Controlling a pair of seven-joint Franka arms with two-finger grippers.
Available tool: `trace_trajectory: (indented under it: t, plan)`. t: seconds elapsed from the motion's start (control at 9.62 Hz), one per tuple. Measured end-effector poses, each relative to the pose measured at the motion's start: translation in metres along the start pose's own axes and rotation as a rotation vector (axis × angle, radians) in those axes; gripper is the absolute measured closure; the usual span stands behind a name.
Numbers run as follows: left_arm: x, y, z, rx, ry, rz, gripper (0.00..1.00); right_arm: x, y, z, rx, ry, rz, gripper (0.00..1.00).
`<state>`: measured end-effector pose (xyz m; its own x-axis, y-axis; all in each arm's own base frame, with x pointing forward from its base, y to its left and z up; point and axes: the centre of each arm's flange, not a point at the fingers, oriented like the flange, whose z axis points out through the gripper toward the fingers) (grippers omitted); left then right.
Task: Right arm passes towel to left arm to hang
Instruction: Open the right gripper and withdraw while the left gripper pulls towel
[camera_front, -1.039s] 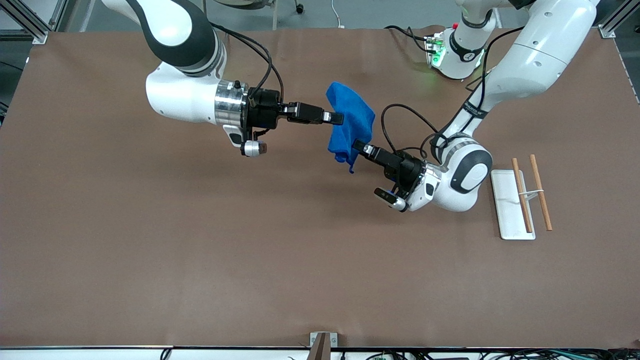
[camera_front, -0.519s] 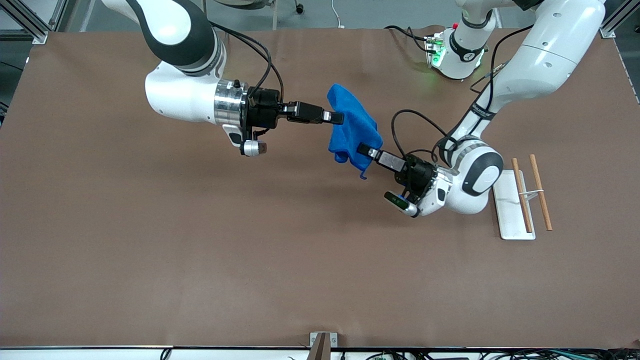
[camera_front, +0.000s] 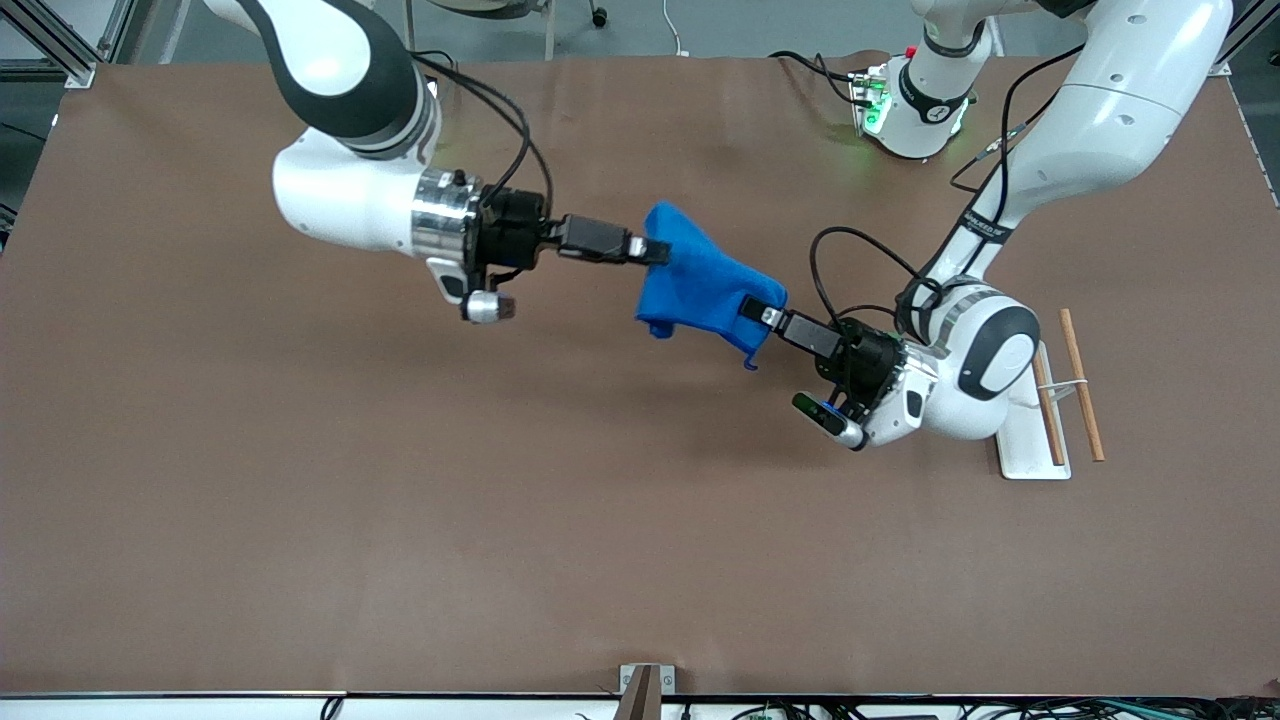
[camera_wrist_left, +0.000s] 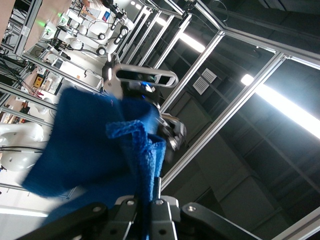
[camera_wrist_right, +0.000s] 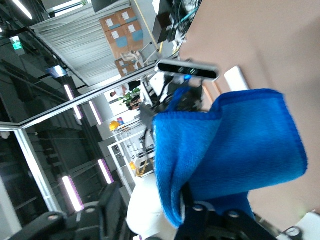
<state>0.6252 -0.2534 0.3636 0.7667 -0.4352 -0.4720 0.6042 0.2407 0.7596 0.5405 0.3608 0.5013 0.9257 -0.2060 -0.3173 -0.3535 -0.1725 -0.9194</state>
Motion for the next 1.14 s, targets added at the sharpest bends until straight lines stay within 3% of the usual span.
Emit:
trace_trajectory:
  t: [0.21,0.31,0.62,0.94,1.14]
  plan:
    - [-0.01,0.044,-0.019,0.106,0.046,-0.065,0.96,0.041,0.02,-0.04,-0.167,0.073,-0.125,0.04]
    - [-0.019,0.065,-0.026,0.202,0.1,-0.101,0.96,0.061,0.033,-0.061,-0.279,0.101,-0.193,0.0]
    - [-0.065,0.124,-0.029,0.586,0.331,-0.214,0.96,0.107,0.085,-0.142,-0.637,0.197,-0.337,0.0]
    - [-0.094,0.142,-0.039,0.854,0.581,-0.334,0.96,0.138,0.1,-0.243,-0.883,0.302,-0.4,0.0]
    - [-0.103,0.143,-0.053,1.025,0.732,-0.381,0.96,0.15,0.106,-0.307,-1.034,0.335,-0.408,0.0]
